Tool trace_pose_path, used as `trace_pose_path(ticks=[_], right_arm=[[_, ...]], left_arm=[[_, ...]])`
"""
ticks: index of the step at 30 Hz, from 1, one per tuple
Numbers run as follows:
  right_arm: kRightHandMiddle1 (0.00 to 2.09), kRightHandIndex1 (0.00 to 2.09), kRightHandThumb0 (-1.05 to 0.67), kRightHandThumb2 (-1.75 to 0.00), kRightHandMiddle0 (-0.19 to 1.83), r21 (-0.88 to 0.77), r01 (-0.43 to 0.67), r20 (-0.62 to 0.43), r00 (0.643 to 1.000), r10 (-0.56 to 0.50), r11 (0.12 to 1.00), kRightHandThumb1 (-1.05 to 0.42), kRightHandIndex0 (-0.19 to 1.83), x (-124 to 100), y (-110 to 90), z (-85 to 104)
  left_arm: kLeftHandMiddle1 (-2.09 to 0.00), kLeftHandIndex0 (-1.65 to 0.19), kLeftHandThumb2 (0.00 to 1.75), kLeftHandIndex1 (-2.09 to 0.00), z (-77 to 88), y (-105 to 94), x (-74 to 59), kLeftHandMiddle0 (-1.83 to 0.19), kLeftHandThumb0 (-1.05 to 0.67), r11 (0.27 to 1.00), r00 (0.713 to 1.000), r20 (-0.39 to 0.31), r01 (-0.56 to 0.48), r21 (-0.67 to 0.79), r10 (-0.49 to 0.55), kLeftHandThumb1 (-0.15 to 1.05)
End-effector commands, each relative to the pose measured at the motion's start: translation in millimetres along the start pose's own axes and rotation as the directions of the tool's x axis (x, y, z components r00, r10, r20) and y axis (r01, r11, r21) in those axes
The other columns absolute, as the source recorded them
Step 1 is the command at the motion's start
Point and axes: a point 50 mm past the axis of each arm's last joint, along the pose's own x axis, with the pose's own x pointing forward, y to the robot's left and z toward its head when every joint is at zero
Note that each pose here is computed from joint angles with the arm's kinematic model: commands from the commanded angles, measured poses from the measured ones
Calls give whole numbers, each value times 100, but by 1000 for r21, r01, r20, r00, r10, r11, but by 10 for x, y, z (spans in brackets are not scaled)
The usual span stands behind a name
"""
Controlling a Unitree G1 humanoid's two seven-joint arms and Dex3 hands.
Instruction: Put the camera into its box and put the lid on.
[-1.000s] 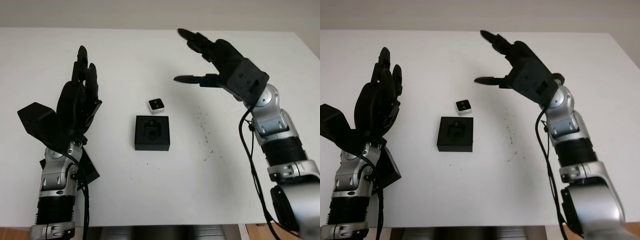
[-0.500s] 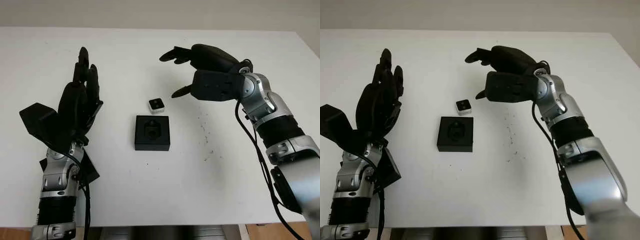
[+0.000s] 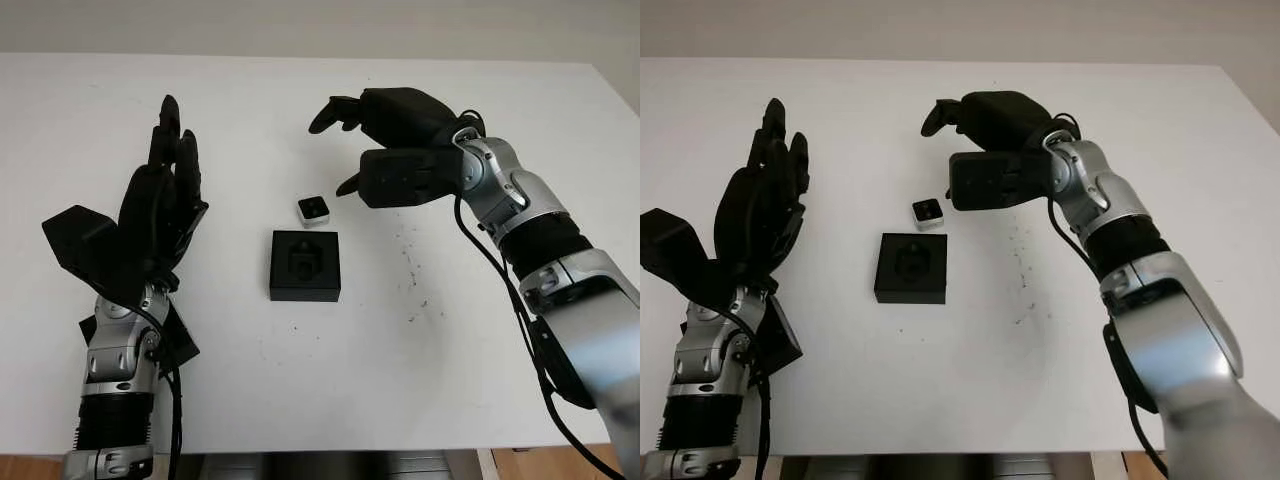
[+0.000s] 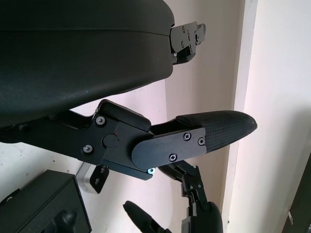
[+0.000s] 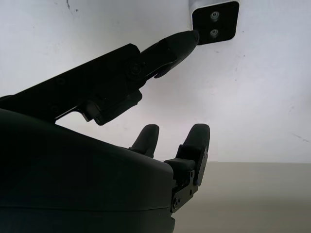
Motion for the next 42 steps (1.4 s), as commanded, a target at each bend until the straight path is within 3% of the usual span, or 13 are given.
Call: trace_pose_path(ticks=[1, 11, 15, 19, 25, 28, 36, 42], right_arm=[[91, 122, -55, -6, 14, -22, 19, 32, 999, -18, 1000, -82, -1, 42, -106, 87], [95, 125, -56, -5, 19, -39, -15, 82, 996, 18, 999, -79, 3, 39, 37, 139], [87, 118, -54, -5, 19, -31, -40, 85, 995, 43, 999, -80, 4, 44, 90, 154], [84, 134, -51, -5, 17, -11, -52, 90, 995, 53, 999, -79, -5, 50, 145, 174], [80, 130, -50, -6, 12, 7, -97, 74, 993, 96, 995, -81, -11, 74, 220, 192], [77, 140, -49, -5, 14, 4, -102, 81, 992, 102, 995, -81, -14, 66, 270, 186], [77, 124, -51, -5, 17, -37, -100, 90, 991, 103, 994, -79, -9, 49, 372, 171], [79, 126, -52, -5, 19, -81, -98, 86, 991, 105, 992, -79, -5, 40, 423, 153]], left_arm=[[0, 19, 66, 0, 49, -34, 19, 19, -80, 1000, 1000, 17, 9, 8, -9, 105], [0, 19, 65, 0, 59, -18, 27, 19, -80, 1000, 1000, 24, 4, 9, -4, 105], [0, 19, 65, 0, 63, -16, 23, 19, -80, 1000, 1000, 20, 6, 14, -7, 105], [0, 19, 66, 0, 59, -20, 28, 19, -80, 1000, 1000, 20, 8, 18, -9, 105], [0, 19, 65, 0, 60, -10, 24, 19, -81, 1000, 1000, 22, 5, 18, -6, 105], [0, 19, 64, 0, 60, -3, 22, 19, -81, 1000, 1000, 21, 8, 14, -9, 105], [0, 19, 64, 0, 57, 1, 13, 19, -80, 1000, 1000, 20, 11, 14, -11, 105], [0, 19, 63, 0, 56, 7, 12, 19, -81, 1000, 1000, 18, 5, 15, -5, 105]])
